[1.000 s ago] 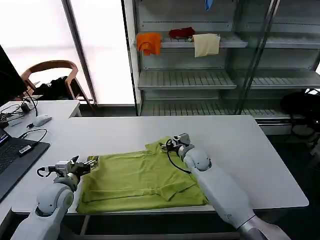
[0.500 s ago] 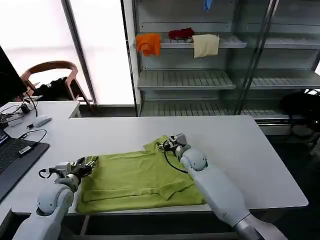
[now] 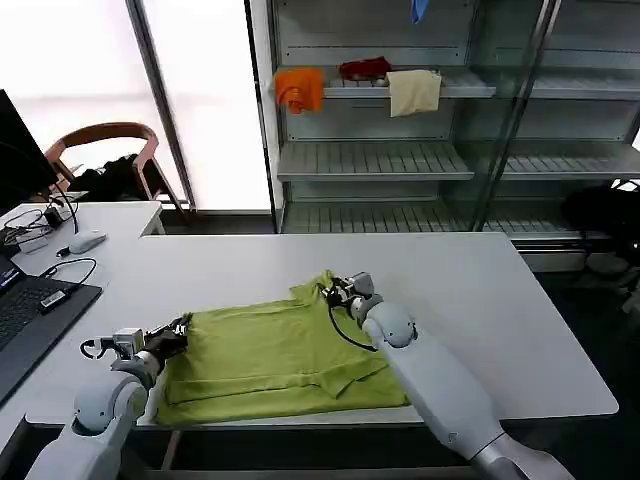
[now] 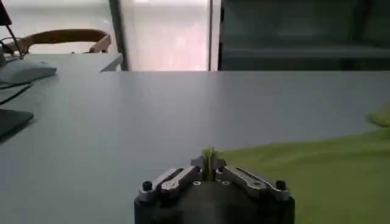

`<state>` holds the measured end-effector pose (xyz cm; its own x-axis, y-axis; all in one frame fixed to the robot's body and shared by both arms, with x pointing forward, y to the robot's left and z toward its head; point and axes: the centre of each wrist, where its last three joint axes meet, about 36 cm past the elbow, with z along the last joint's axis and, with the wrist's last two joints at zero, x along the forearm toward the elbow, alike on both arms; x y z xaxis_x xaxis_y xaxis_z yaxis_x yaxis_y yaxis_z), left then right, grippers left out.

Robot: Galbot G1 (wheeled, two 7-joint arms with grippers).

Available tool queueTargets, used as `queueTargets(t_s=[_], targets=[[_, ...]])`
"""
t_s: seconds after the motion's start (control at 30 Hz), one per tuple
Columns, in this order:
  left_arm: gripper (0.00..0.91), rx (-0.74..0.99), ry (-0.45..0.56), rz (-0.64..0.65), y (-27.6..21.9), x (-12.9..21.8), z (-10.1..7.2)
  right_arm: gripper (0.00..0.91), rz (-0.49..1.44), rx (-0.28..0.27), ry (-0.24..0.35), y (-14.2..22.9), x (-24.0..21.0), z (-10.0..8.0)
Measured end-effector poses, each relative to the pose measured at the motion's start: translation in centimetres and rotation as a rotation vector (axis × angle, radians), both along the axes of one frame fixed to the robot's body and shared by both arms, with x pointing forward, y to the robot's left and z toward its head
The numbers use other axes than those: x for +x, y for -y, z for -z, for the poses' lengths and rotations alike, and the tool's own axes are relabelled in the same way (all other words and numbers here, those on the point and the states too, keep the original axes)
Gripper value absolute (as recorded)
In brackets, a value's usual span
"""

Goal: Fold and organize the clothes.

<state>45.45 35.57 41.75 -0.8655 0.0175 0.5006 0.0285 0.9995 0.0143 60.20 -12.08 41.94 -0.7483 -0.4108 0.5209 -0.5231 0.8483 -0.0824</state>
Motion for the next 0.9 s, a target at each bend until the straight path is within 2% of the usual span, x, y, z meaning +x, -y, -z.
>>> queueTargets(t_s=[0.37, 0.7, 0.9], targets=[[0.000, -0.022, 0.084, 0.014, -0.1, -0.1, -0.6, 0.000, -0.032, 0.013, 0.065, -0.8, -1.2, -1.5], [0.000, -0.013, 0.185, 0.012, -0.6, -0.7, -2.0, 0.000, -0.040, 0.080, 0.156, -0.4, -3.0, -4.1], [0.010, 0.003, 0.224, 0.019, -0.7, -1.8, -2.7, 0.000, -0.038, 0.117, 0.186, 0.6, -5.1, -4.9]])
